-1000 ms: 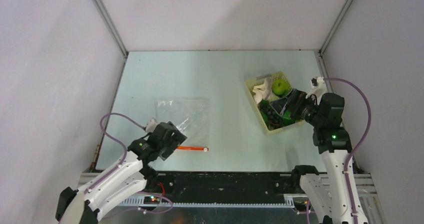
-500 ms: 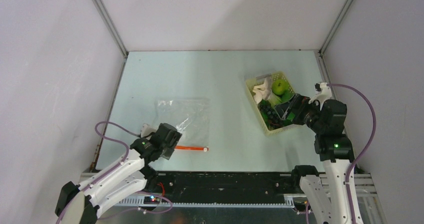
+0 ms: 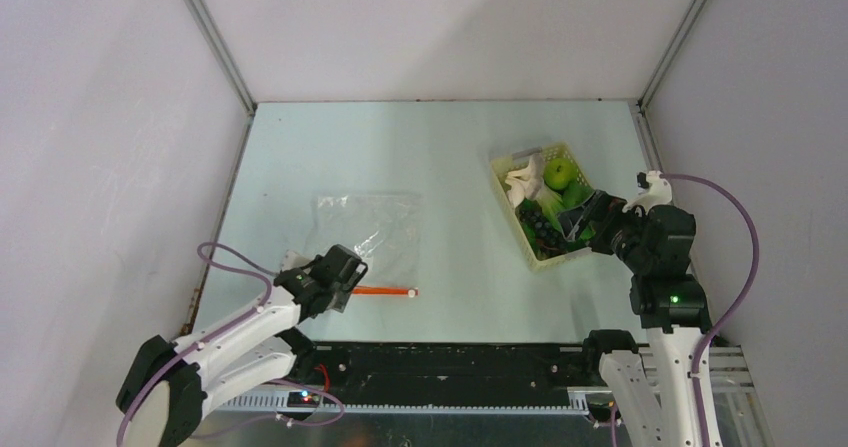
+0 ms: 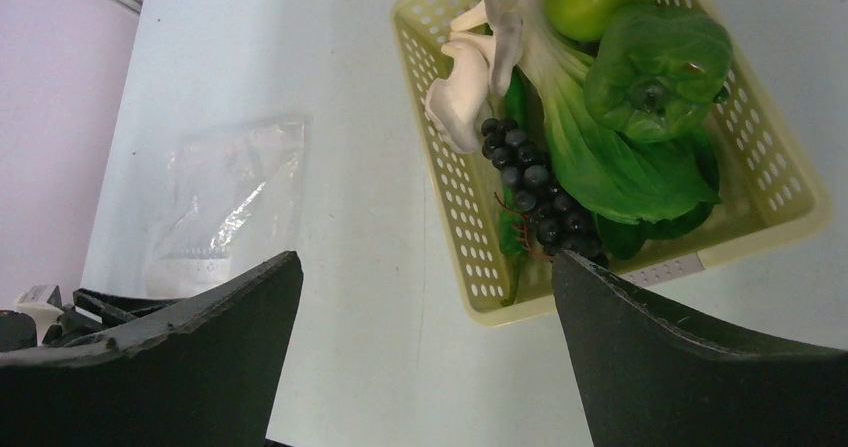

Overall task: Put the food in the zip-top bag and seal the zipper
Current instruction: Pick up the zipper food storage bag at the center of the board.

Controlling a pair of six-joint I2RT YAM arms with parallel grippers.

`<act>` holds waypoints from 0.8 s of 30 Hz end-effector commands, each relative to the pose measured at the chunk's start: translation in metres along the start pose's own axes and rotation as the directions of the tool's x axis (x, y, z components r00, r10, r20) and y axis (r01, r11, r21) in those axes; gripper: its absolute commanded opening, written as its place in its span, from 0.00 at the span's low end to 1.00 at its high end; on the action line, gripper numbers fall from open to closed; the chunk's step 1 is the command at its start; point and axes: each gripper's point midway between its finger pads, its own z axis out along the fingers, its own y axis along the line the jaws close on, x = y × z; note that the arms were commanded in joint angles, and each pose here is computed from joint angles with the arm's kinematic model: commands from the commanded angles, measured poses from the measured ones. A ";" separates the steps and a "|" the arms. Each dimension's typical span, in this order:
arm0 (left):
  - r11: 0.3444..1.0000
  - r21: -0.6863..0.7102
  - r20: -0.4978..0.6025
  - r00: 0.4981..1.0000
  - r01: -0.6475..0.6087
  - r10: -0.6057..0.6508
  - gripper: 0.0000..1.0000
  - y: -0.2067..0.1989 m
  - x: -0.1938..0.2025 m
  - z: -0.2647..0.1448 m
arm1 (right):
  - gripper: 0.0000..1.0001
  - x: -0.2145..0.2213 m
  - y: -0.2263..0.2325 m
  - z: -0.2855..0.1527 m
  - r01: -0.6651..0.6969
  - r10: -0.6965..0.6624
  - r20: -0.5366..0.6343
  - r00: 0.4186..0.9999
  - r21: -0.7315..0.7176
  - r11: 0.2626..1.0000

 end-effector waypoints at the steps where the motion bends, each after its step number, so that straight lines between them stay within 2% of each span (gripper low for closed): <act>1: 1.000 -0.009 0.050 0.999 0.023 -0.022 0.49 -0.004 -0.006 0.006 | 1.00 -0.004 -0.005 -0.001 0.021 -0.022 0.025 0.999 0.029 0.999; 4: 0.999 -0.035 0.055 0.998 0.009 -0.007 0.41 -0.002 -0.006 0.009 | 1.00 -0.003 -0.006 -0.001 0.023 -0.024 0.024 0.999 0.034 0.999; 6: 0.999 -0.050 0.056 0.998 0.003 0.000 0.33 -0.001 -0.006 0.010 | 1.00 -0.003 -0.007 -0.001 0.024 -0.025 0.024 0.999 0.035 0.999; 8: 0.999 -0.049 0.050 0.999 -0.011 0.014 0.20 -0.004 -0.005 0.011 | 1.00 -0.002 -0.007 0.000 0.025 -0.026 0.022 0.999 0.034 0.999; 9: 0.999 -0.047 0.049 0.998 -0.024 0.026 0.10 -0.005 -0.005 0.011 | 1.00 -0.001 -0.007 0.000 0.024 -0.025 0.019 1.000 0.034 0.999; 11: 0.998 -0.054 0.049 0.998 -0.041 0.044 0.01 -0.006 -0.005 0.011 | 1.00 0.000 -0.008 0.001 0.022 -0.023 0.016 1.000 0.037 0.999; 15: 0.995 -0.064 0.068 0.994 -0.081 0.086 0.00 -0.009 -0.011 0.006 | 1.00 0.001 -0.010 0.002 0.019 -0.020 0.009 1.000 0.043 0.999; 19: 0.989 -0.014 0.074 0.987 -0.145 0.145 0.00 -0.029 -0.016 -0.006 | 1.00 0.003 -0.003 0.003 0.036 -0.036 -0.001 0.999 0.001 0.999; 24: 0.964 0.120 0.055 0.971 -0.239 0.234 0.00 -0.061 -0.010 -0.028 | 1.00 0.019 0.037 0.003 0.132 -0.143 -0.041 0.989 -0.197 0.971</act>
